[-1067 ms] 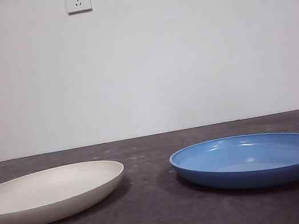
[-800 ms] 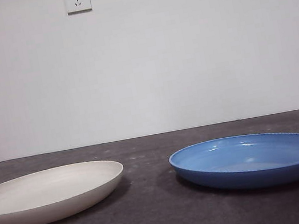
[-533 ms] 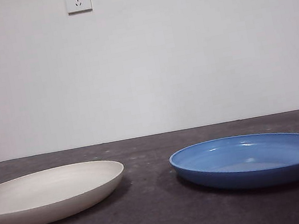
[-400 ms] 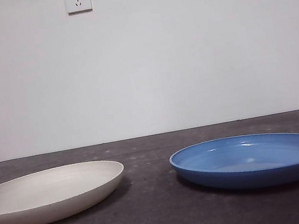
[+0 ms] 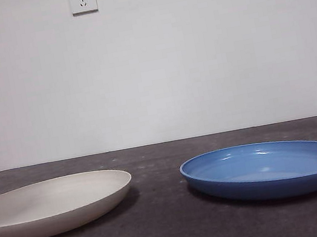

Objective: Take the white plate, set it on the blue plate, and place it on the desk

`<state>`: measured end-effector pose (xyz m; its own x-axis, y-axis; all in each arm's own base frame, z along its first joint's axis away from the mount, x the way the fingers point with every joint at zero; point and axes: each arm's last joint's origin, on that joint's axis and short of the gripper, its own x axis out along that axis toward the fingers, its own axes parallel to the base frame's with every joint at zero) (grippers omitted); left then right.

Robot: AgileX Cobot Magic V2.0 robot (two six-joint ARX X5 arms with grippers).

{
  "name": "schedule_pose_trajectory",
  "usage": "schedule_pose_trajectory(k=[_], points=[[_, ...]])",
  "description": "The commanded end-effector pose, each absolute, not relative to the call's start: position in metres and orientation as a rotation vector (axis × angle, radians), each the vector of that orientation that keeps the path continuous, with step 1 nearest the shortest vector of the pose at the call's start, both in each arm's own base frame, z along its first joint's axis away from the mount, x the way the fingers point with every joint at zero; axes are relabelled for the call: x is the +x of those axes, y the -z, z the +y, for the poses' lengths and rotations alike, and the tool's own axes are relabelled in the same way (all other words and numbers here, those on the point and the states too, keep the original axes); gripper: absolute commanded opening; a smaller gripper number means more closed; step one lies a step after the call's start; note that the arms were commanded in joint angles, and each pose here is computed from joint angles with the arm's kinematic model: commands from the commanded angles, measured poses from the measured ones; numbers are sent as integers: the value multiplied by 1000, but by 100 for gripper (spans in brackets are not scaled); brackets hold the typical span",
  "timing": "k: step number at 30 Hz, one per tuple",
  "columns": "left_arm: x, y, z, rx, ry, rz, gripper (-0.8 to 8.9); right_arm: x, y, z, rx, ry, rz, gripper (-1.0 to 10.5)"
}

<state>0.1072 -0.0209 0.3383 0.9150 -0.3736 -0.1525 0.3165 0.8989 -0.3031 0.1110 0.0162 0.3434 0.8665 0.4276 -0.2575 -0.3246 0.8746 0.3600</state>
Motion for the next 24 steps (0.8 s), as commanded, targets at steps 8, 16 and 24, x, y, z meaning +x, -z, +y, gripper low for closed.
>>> schedule_pose_trajectory(k=[8,16,24], points=[[108,-373,-39,-226,564,241,16,106,-381,41,232,-656,306,7],[117,-371,-46,-228,657,294,20,105,-381,43,202,-726,316,7],[118,-371,-46,-225,657,297,118,105,-381,43,183,-729,309,91]])
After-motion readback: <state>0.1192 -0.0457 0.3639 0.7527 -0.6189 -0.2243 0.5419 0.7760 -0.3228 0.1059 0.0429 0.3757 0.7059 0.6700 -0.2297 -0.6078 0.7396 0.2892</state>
